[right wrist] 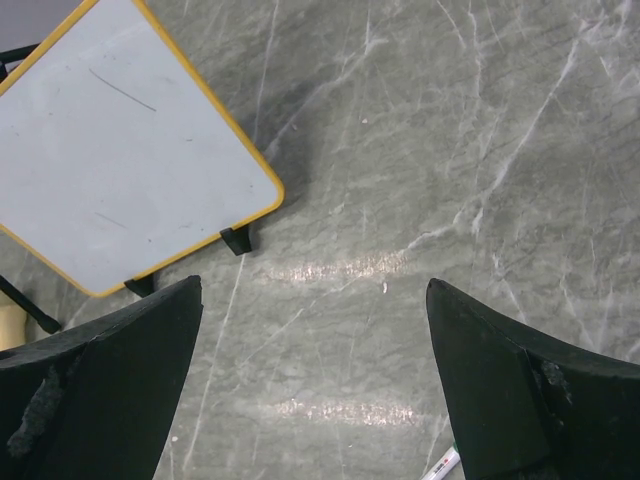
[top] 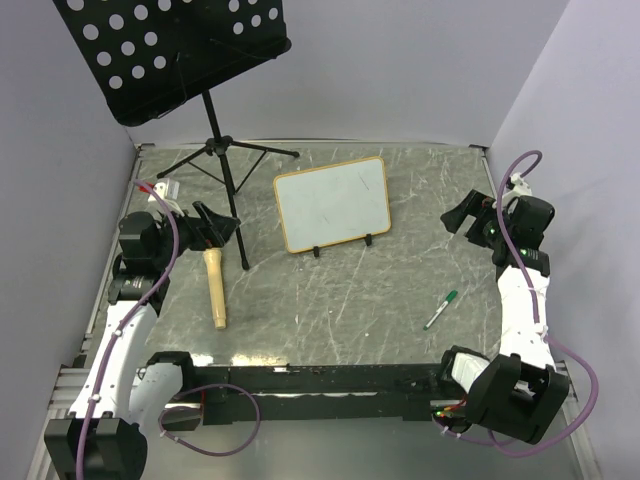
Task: Write a sentence on the whiteboard
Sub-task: Pick up the whiteboard marker from the center of the board.
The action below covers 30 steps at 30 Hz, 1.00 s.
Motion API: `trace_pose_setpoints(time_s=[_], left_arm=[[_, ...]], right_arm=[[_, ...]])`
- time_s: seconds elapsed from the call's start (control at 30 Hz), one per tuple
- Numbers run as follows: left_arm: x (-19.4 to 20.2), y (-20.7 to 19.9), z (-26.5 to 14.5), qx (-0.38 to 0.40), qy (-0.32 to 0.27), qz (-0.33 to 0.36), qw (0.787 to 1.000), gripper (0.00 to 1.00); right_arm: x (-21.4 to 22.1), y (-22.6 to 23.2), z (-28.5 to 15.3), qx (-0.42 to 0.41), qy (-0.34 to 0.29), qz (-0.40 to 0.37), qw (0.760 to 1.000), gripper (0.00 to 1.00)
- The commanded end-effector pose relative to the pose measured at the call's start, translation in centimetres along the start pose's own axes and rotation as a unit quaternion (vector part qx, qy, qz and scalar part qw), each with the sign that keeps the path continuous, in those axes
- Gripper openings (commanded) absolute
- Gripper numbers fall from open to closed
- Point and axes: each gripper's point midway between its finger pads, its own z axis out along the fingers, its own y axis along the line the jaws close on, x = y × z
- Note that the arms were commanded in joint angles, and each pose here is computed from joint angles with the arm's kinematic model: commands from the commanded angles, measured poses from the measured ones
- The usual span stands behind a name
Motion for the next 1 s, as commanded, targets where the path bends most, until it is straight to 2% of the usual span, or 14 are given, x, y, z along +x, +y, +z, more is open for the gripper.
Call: trace_pose_setpoints(time_s=[0.0, 0.27, 0.43, 0.47, 0.5, 0.53, 0.57, 0.6, 0.67, 0.7, 0.77, 0.83, 0.97], left_arm=[[-0.9, -0.8, -0.1, 0.016, -0.015, 0.017, 1.000, 0.97], [-1.0, -0.7, -0.1, 0.012, -0.016, 0.016, 1.000, 0.97], [-0.5, -0.9, 0.2, 0.013, -0.006, 0.017, 1.000, 0.97], [-0.3, -0.7, 0.3, 0.010, -0.001, 0.015, 1.000, 0.97], [-0.1, -0.6, 0.4, 0.007, 0.003, 0.014, 1.000, 0.96], [0.0, -0.6, 0.5, 0.007, 0.006, 0.014, 1.000, 0.96], [0.0, -0.5, 0.7, 0.006, 0.010, 0.012, 1.000, 0.97], [0.2, -0.5, 0.7, 0.007, 0.013, 0.011, 1.000, 0.97], [0.3, -0.3, 1.0, 0.000, 0.016, 0.012, 1.000, 0.97], [0.4, -0.5, 1.0, 0.000, 0.020, 0.016, 1.000, 0.97], [0.8, -0.5, 1.2, -0.003, 0.027, 0.018, 0.999, 0.97], [1.2, -0.5, 1.3, -0.007, 0.033, 0.021, 0.999, 0.96], [1.3, -0.3, 1.5, -0.020, 0.040, 0.031, 0.999, 0.97]], right_arm=[[-1.5, 0.8, -0.6, -0.015, -0.030, -0.012, 0.999, 1.00], [-0.9, 1.7, -0.8, -0.048, -0.032, -0.044, 0.997, 1.00], [0.5, 3.6, -1.8, -0.122, -0.028, -0.150, 0.981, 1.00], [1.3, 5.3, -2.4, -0.174, -0.011, -0.166, 0.971, 1.00], [0.8, 6.0, -3.0, -0.195, -0.014, -0.215, 0.957, 1.00], [1.2, 6.4, -3.3, -0.207, 0.000, -0.224, 0.952, 1.00], [2.8, 5.9, -3.7, -0.194, 0.044, -0.207, 0.958, 1.00], [1.9, 5.5, -3.9, -0.173, 0.045, -0.232, 0.956, 1.00], [4.1, 4.1, -4.1, -0.152, 0.116, -0.213, 0.958, 1.00], [4.2, 2.5, -4.2, -0.113, 0.141, -0.226, 0.957, 1.00], [6.1, 0.0, -3.9, -0.062, 0.212, -0.186, 0.958, 1.00], [9.3, -1.7, -4.6, -0.038, 0.289, -0.141, 0.946, 1.00], [10.6, -3.5, -4.3, -0.008, 0.327, -0.108, 0.939, 0.98]])
